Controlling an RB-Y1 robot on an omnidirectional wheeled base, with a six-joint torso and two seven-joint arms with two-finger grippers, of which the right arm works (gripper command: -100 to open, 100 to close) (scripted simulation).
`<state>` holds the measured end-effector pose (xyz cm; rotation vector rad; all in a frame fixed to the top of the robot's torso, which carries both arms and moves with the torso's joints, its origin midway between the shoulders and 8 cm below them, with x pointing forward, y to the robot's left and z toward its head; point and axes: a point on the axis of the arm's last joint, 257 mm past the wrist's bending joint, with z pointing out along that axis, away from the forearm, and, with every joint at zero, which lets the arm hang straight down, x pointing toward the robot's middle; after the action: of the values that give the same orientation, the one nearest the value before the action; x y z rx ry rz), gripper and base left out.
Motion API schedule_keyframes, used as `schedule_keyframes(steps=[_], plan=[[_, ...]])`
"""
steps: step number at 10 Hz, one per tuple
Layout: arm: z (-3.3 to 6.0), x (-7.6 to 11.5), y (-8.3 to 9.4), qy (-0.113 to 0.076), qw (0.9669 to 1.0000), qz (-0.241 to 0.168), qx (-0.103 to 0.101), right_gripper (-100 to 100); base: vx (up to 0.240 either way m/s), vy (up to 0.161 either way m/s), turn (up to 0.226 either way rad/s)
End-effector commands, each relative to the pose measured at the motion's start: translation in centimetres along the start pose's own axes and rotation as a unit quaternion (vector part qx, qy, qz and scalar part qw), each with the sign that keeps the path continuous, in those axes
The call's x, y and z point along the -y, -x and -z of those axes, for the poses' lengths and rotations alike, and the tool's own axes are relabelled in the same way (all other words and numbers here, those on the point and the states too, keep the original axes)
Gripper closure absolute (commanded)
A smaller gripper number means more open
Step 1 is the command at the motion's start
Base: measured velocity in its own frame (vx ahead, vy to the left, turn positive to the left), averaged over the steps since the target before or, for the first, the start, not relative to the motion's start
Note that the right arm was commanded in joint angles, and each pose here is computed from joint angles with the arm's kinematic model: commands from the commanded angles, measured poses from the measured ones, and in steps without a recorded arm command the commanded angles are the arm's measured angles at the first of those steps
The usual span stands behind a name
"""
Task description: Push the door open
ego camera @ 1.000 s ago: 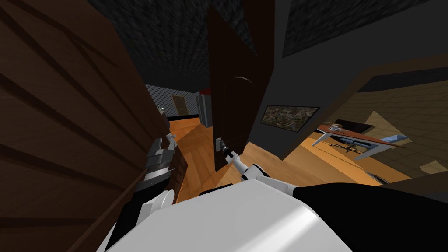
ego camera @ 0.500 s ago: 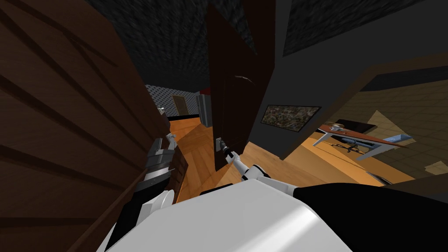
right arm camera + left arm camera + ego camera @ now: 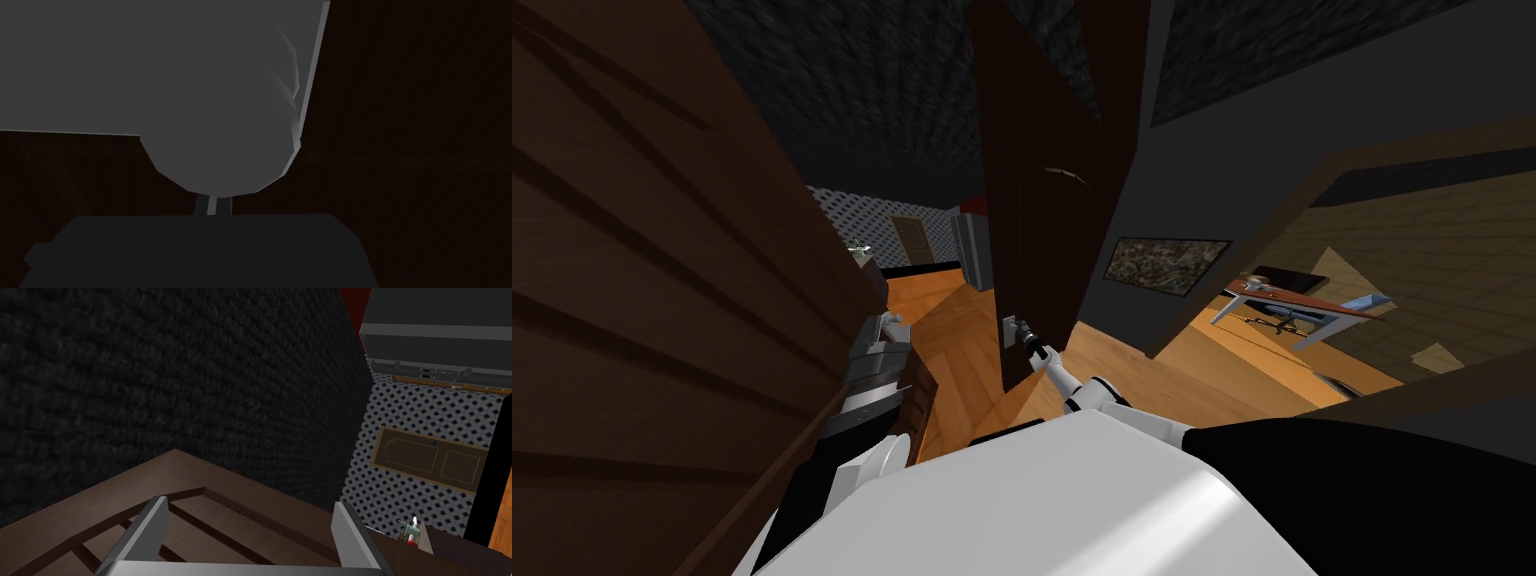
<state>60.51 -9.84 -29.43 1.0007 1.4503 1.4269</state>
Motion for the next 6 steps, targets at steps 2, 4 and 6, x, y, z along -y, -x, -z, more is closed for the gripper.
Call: schedule_keyframes(steps=[2, 4, 6], plan=[[0.08, 0.2, 0.0, -0.003, 1.0, 0.0, -0.003, -100, -0.184, -0.057, 0.002], [0.01, 0.2, -0.5, -0.004, 1.0, -0.002, -0.006, -100, -0.186, -0.043, -0.006], [-0.1, 0.2, -1.2, -0.004, 0.9999, -0.006, -0.011, -100, -0.231, -0.053, -0.004]])
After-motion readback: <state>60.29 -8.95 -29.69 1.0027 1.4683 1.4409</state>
